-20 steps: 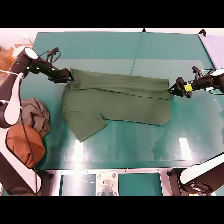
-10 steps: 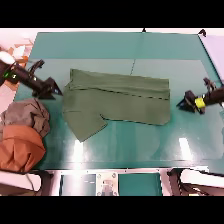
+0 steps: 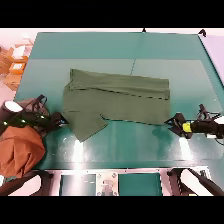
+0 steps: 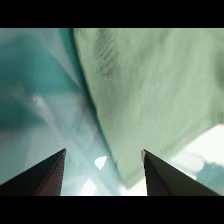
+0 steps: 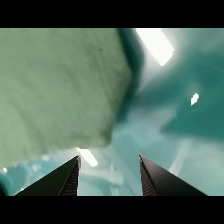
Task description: Fold the shirts.
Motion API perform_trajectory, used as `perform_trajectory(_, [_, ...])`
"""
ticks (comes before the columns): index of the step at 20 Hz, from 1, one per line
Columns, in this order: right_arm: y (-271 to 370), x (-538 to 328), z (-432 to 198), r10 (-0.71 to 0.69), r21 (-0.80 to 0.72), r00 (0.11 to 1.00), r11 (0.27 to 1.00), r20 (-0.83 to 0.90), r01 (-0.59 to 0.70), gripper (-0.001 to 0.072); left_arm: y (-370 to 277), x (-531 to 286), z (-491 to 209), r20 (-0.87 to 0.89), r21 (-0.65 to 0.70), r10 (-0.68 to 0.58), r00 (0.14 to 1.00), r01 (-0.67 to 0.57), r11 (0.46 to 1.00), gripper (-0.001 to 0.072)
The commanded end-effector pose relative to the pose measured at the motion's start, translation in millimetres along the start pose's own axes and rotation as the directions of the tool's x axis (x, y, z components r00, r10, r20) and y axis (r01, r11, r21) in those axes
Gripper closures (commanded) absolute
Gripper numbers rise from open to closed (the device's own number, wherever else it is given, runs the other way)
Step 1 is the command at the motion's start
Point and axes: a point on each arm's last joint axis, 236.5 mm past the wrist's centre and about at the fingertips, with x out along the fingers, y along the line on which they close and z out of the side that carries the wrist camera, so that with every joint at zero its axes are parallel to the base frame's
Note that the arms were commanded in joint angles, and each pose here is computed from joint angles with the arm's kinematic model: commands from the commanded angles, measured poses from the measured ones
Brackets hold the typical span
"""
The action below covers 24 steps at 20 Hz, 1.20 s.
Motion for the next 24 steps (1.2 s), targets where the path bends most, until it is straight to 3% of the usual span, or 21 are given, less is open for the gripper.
perform_trajectory(1, [13.9, 20.8, 8.8, 0.053, 0.028, 0.995, 0.998, 0.086, -0.056, 0.0268, -5.7, 26.0, 4.8, 0.07, -0.035, -0.053, 0.996, 0.056, 0.998, 0.0162])
perform_trajectory(5, [18.0, 40.4, 8.4, 0.049, 0.047, 0.996, 0.997, 0.079, -0.053, 0.027, -19.1, 65.4, -6.3, 0.012, -0.026, -0.047, 0.999, 0.047, 0.999, 0.0168])
perform_trajectory(6, [17.6, 41.3, 11.7, 0.048, 0.052, 0.995, 0.997, 0.092, -0.053, 0.0283, -24.3, 63.3, 1.6, 0.035, -0.029, -0.06, 0.998, 0.061, 0.998, 0.0328])
perform_trajectory(7, [19.2, 40.2, 17.2, 0.052, 0.055, 0.992, 0.997, 0.114, -0.059, 0.0343, -31.1, 59.0, 8.2, 0.043, 0.006, -0.07, 0.997, 0.07, 0.998, 0.0518])
perform_trajectory(8, [21.9, 38.7, 20.4, 0.058, 0.052, 0.991, 0.997, 0.123, -0.065, 0.0444, -40.6, 53.5, 11.4, 0.031, 0.038, -0.085, 0.996, 0.084, 0.996, 0.0664])
perform_trajectory(9, [24.5, 37.2, 21.9, 0.062, 0.034, 0.99, 0.997, 0.124, -0.066, 0.0608, -49.3, 47.7, 13.6, 0.015, 0.068, -0.097, 0.995, 0.096, 0.993, 0.068])
perform_trajectory(10, [27.7, 35.5, 21.3, 0.066, 0.006, 0.991, 0.998, 0.114, -0.067, 0.0695, -57.6, 40.5, 15.6, -0.006, 0.108, -0.101, 0.995, 0.101, 0.989, 0.0681])
perform_trajectory(14, [35.7, 18.7, 15.3, 0.023, -0.109, 0.999, 0.994, 0.03, -0.019, 0.0697, -71.4, -5.2, 12.0, 0.005, 0.234, -0.037, 0.999, 0.035, 0.972, 0.0683])
perform_trajectory(18, [-0.6, -18.1, 13.1, -0.2, -0.145, 0.978, 0.971, -0.057, 0.19, 0.0697, -51.2, -44.0, -29.6, -0.041, 0.284, 0.106, 0.994, -0.09, 0.955, 0.0682])
perform_trajectory(20, [-17.5, -29.0, 6.0, -0.289, -0.157, 0.953, 0.949, -0.095, 0.273, 0.0697, -56.5, -51.7, -40.4, -0.053, 0.274, 0.094, 0.994, -0.076, 0.959, 0.0683])
perform_trajectory(24, [-6.4, -38.1, 6.6, -0.283, -0.18, 0.953, 0.948, -0.106, 0.261, 0.0697, -78.3, -53.3, -47.8, -0.066, 0.284, 0.048, 0.997, -0.027, 0.958, 0.0683])
